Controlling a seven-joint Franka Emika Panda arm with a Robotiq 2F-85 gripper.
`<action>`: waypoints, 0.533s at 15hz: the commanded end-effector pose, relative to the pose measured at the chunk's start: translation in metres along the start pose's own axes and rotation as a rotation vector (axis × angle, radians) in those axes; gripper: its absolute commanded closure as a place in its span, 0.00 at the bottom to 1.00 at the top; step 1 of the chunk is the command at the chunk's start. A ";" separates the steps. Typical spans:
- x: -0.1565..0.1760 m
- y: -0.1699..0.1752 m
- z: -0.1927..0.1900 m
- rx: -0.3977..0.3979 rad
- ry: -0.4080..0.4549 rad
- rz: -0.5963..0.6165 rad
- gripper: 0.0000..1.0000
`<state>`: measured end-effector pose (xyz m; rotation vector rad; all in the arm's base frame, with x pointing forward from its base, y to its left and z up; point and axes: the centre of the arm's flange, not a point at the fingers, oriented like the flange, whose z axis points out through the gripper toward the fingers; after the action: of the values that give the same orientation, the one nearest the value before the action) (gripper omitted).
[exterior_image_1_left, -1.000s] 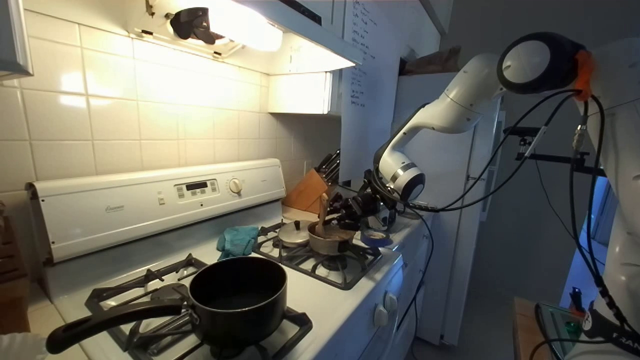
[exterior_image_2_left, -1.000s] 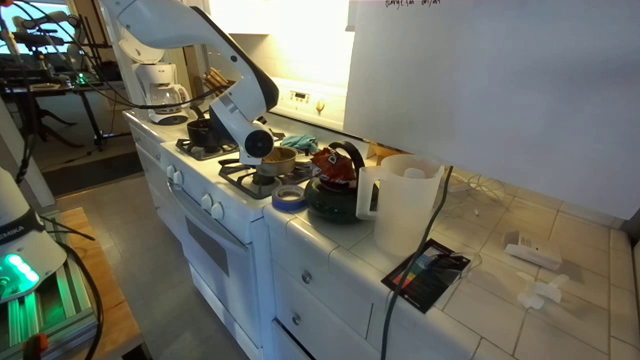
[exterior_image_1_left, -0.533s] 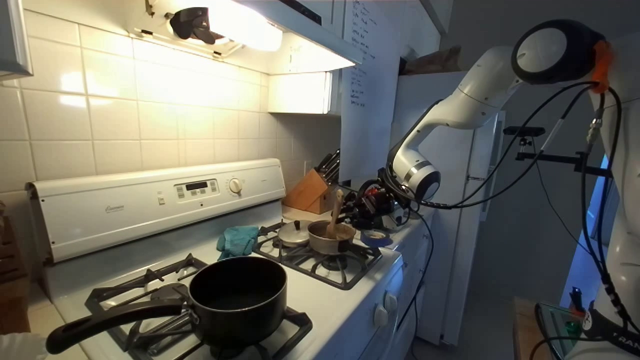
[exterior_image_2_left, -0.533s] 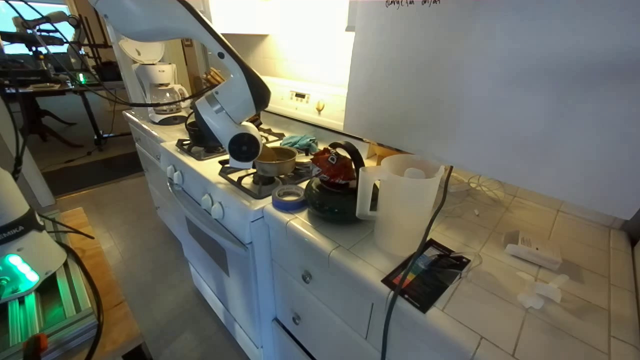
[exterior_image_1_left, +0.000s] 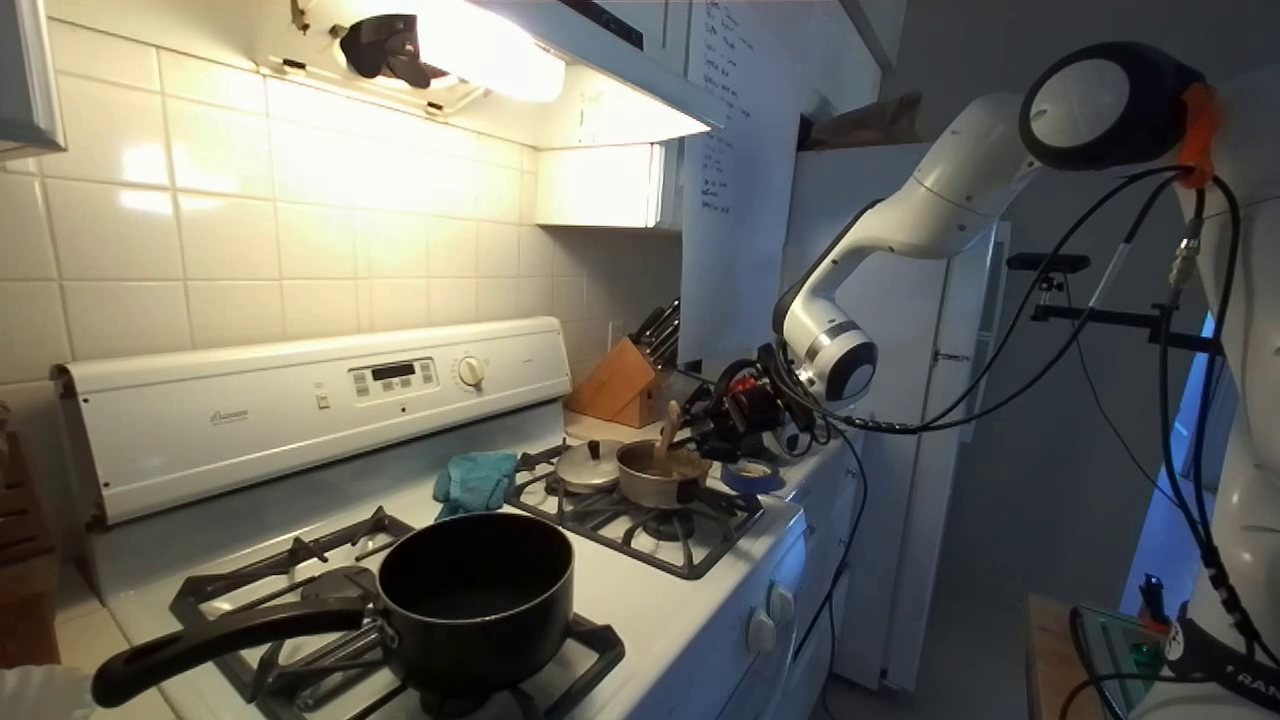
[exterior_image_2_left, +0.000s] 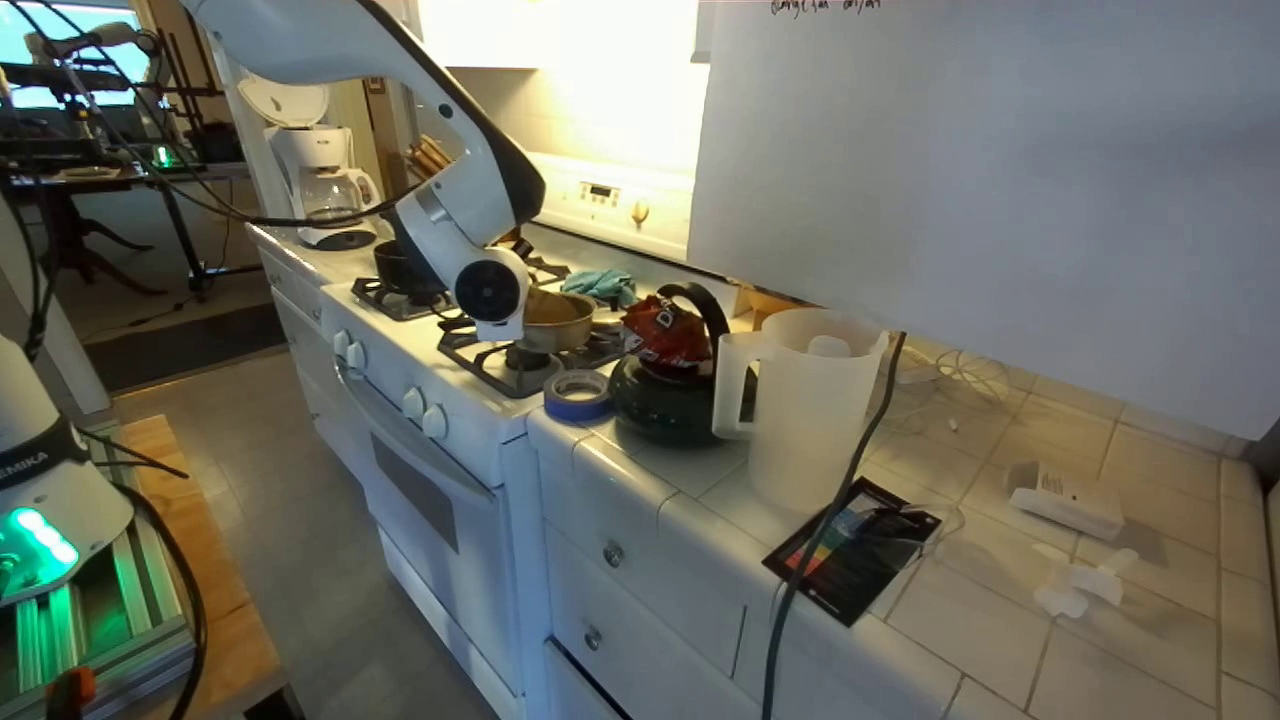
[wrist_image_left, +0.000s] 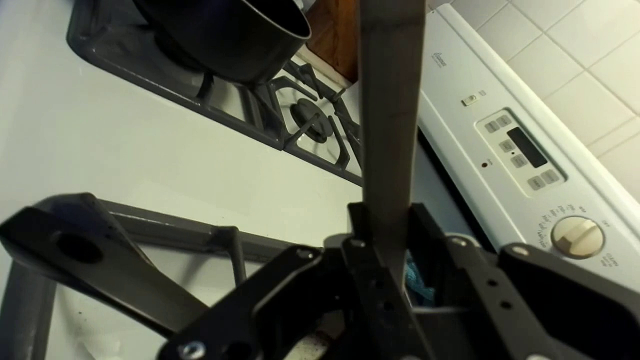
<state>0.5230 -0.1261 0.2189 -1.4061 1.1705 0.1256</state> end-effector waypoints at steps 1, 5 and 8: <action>0.021 -0.016 0.023 -0.020 -0.011 -0.115 0.94; 0.021 -0.028 0.046 -0.055 -0.058 -0.171 0.94; 0.006 -0.024 0.053 -0.072 -0.100 -0.178 0.94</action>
<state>0.5679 -0.1010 0.2141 -1.5152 1.0250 0.0933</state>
